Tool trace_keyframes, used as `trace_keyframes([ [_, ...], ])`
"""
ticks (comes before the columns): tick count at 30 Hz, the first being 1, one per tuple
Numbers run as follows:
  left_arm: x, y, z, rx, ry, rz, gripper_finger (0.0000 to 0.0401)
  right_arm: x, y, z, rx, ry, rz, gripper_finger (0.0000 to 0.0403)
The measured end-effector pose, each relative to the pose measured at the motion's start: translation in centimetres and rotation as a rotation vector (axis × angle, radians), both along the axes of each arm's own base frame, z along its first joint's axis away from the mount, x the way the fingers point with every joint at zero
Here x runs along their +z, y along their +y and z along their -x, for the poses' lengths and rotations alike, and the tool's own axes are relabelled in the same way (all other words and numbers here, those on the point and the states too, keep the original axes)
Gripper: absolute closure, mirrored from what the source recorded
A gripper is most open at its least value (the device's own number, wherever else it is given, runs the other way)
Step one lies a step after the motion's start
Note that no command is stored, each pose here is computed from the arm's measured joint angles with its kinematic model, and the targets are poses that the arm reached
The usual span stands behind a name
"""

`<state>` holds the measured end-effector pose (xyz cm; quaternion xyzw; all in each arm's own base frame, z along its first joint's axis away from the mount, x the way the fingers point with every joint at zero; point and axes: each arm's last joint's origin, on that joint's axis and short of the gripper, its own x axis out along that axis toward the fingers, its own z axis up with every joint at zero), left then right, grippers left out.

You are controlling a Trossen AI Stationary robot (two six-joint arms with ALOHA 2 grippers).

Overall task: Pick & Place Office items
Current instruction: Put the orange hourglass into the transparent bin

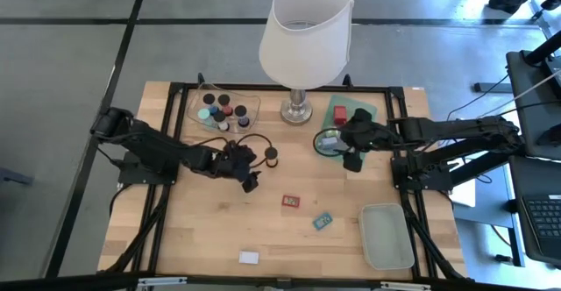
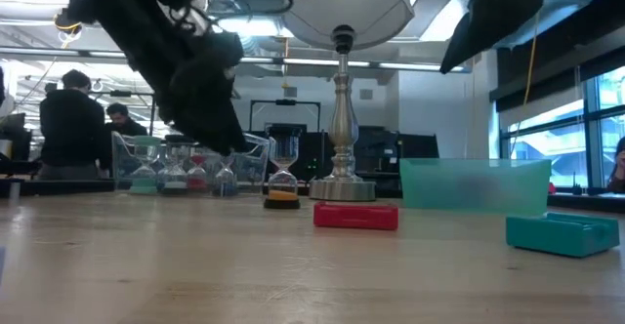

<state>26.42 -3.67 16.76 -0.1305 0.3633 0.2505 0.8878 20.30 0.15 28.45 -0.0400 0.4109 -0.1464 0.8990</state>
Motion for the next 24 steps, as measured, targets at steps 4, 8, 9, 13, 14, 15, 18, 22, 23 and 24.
trace_keyframes([
  [4, -1.2, 0.7, -0.4, -0.018, 0.069, -0.042, 0.0081, -0.1, -0.2, -0.1, -0.076, -0.015, 0.011, 0.0064],
  [8, -2.0, 1.6, -1.1, -0.011, 0.072, -0.067, 0.0081, -0.1, -0.2, 0.0, -0.143, -0.039, -0.032, 0.0064],
  [9, -2.1, 1.8, -1.3, -0.009, 0.062, -0.071, 0.0081, -0.2, -0.2, 0.0, -0.139, -0.033, -0.042, 0.0064],
  [13, -2.4, 2.8, -1.9, 0.016, 0.045, -0.079, 0.0081, -0.3, 0.0, 0.1, -0.081, 0.002, -0.044, 0.0064],
  [14, -2.5, 3.1, -1.9, 0.025, 0.044, -0.079, 0.0081, -0.3, 0.0, 0.1, -0.065, 0.006, -0.034, 0.0064],
  [15, -2.5, 3.3, -2.0, 0.031, 0.036, -0.076, 0.0081, -0.3, 0.0, 0.1, -0.055, 0.01, -0.027, 0.0064],
  [18, -2.4, 3.8, -2.2, 0.021, 0.028, -0.072, 0.0081, -0.3, 0.1, 0.1, -0.038, 0.016, -0.014, 0.0064],
  [22, -2.1, 4.0, -2.6, -0.059, 0.007, -0.092, 0.0081, -0.3, 0.1, 0.1, -0.035, 0.018, -0.013, 0.0064],
  [23, -2.0, 3.9, -2.7, -0.081, 0.003, -0.1, 0.0081, -0.3, 0.1, 0.1, -0.035, 0.018, -0.013, 0.0064],
  [24, -1.9, 3.9, -2.8, -0.1, 0.001, -0.116, 0.0081, -0.3, 0.1, 0.1, -0.035, 0.017, -0.013, 0.0064],
])
